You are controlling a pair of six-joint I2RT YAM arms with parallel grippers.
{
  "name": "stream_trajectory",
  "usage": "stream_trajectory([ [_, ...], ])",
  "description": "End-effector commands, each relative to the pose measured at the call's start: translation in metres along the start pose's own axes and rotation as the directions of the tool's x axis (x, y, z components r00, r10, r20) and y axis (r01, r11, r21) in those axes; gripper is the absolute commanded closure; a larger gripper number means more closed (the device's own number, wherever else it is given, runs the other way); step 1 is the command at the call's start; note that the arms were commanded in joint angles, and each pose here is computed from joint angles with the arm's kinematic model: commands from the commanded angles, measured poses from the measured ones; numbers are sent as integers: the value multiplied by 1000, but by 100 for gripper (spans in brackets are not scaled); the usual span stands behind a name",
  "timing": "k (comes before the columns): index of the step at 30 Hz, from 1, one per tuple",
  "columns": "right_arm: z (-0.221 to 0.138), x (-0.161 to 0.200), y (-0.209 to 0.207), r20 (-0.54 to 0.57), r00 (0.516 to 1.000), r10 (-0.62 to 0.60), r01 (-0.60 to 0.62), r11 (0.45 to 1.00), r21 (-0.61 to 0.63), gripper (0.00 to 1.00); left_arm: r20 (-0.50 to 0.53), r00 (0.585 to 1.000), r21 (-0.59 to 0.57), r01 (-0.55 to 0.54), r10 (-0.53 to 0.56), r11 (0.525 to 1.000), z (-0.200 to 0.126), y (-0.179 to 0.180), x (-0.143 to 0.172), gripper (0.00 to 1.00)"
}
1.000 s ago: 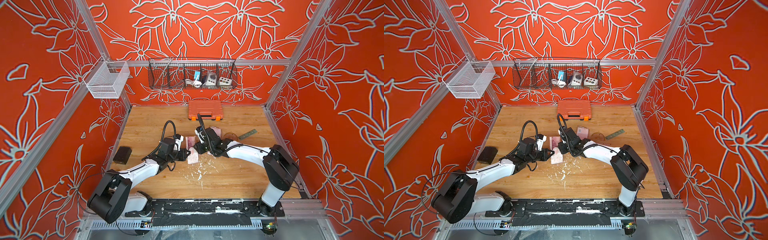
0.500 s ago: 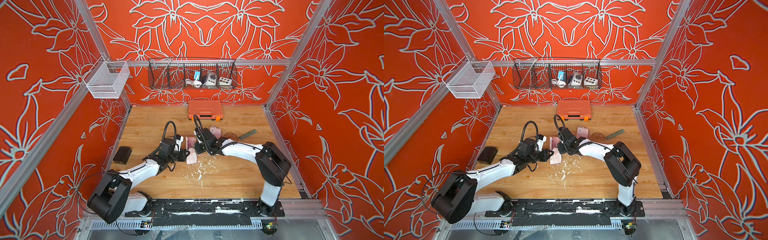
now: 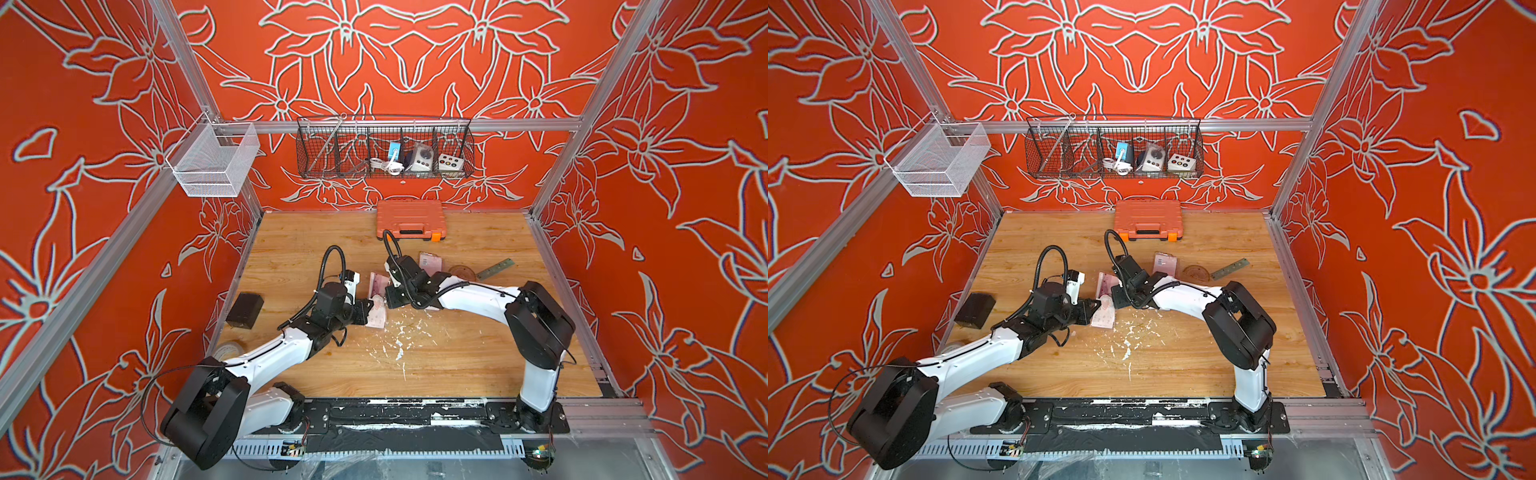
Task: Open the ruler set and take out the ruler
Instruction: Open the ruler set bag.
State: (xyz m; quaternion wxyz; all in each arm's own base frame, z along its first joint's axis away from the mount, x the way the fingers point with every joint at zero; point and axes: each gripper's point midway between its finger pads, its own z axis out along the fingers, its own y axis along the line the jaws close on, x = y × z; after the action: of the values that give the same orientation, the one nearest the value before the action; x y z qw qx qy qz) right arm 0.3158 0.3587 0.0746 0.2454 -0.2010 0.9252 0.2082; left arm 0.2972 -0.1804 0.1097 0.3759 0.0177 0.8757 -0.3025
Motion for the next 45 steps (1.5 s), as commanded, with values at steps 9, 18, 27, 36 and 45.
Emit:
stream_trajectory([
  [9, -25, 26, -43, 7, 1000, 10, -9, 999, -47, 100, 78, 984, 197, 141, -159, 970, -17, 5, -41, 100],
  [18, -50, 18, -7, 60, 998, 37, -19, 962, -272, 100, -19, 991, 227, 136, -135, 964, -7, 0, -28, 94],
  [27, -71, 31, 33, -20, 993, 115, -109, 844, -525, 100, -149, 985, 201, 111, -82, 973, 16, 0, 11, 93],
  [36, -76, 34, 22, -76, 983, 167, -183, 869, -460, 100, -192, 978, 153, 108, -78, 982, 21, 7, 19, 53],
  [45, -71, 35, 25, -132, 971, 202, -240, 851, -467, 100, -137, 990, 33, 39, -34, 999, 2, 17, 9, 28],
])
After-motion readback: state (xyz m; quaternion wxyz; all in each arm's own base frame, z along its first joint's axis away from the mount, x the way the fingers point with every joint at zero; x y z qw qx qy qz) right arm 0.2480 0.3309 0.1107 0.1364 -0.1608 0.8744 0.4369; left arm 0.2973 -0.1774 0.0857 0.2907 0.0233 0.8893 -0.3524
